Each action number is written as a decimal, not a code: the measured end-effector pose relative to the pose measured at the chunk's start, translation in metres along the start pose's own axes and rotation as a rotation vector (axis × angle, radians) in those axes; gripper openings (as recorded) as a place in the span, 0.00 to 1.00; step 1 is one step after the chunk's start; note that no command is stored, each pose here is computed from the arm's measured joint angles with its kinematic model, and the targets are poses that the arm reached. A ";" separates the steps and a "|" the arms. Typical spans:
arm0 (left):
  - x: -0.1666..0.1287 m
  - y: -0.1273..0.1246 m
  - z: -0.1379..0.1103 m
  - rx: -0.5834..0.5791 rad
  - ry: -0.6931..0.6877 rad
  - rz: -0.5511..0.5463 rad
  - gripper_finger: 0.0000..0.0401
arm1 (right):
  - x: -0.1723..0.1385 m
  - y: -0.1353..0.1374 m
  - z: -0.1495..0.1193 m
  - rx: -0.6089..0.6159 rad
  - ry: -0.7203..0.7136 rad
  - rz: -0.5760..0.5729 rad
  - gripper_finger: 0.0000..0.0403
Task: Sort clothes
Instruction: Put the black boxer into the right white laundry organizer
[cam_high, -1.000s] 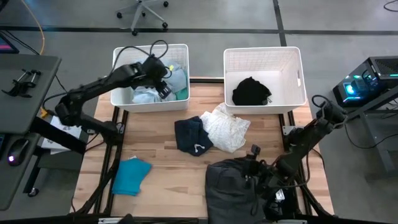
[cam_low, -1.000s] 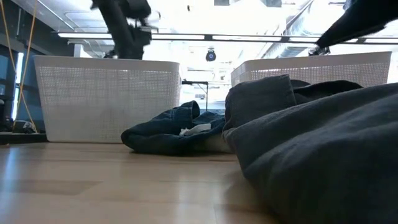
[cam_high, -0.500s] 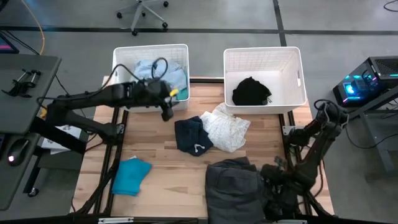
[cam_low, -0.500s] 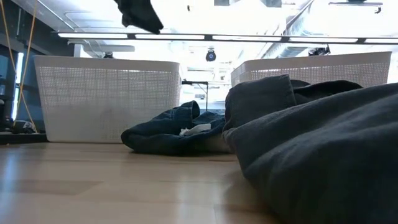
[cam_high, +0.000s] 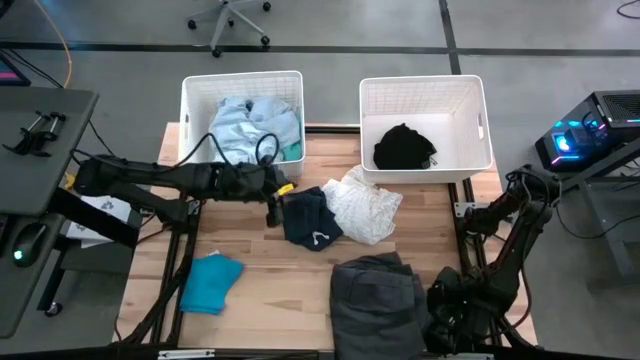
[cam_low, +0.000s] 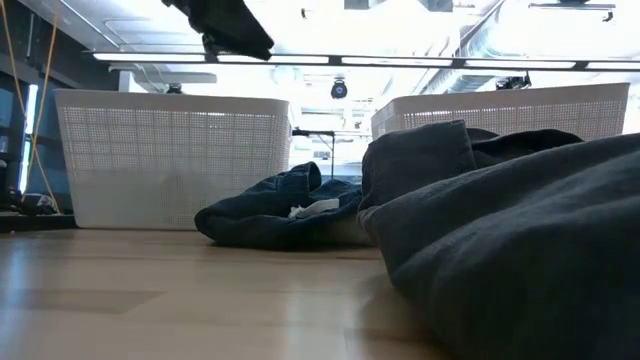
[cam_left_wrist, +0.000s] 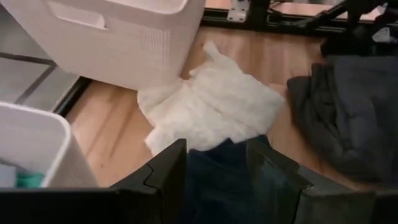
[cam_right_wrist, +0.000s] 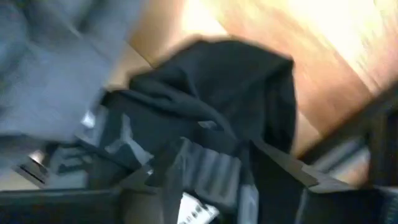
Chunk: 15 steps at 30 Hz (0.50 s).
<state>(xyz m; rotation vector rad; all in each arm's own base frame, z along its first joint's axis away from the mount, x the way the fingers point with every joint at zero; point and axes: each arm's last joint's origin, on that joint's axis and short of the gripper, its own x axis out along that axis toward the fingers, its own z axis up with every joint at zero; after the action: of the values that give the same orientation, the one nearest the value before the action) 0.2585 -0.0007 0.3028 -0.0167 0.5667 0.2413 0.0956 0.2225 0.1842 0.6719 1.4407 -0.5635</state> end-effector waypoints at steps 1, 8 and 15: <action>0.001 -0.001 -0.003 0.000 0.008 -0.002 0.39 | 0.001 0.001 0.001 -0.005 -0.026 0.014 0.44; 0.009 -0.005 -0.018 -0.008 0.010 -0.013 0.39 | 0.001 0.007 0.003 -0.017 -0.040 0.069 0.57; 0.016 -0.006 -0.029 -0.021 -0.017 -0.017 0.39 | 0.023 0.014 -0.002 -0.040 0.004 -0.005 0.52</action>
<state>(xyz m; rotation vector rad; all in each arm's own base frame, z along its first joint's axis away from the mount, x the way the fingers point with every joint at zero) 0.2577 -0.0052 0.2695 -0.0396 0.5472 0.2308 0.1056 0.2354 0.1627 0.6385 1.4538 -0.5361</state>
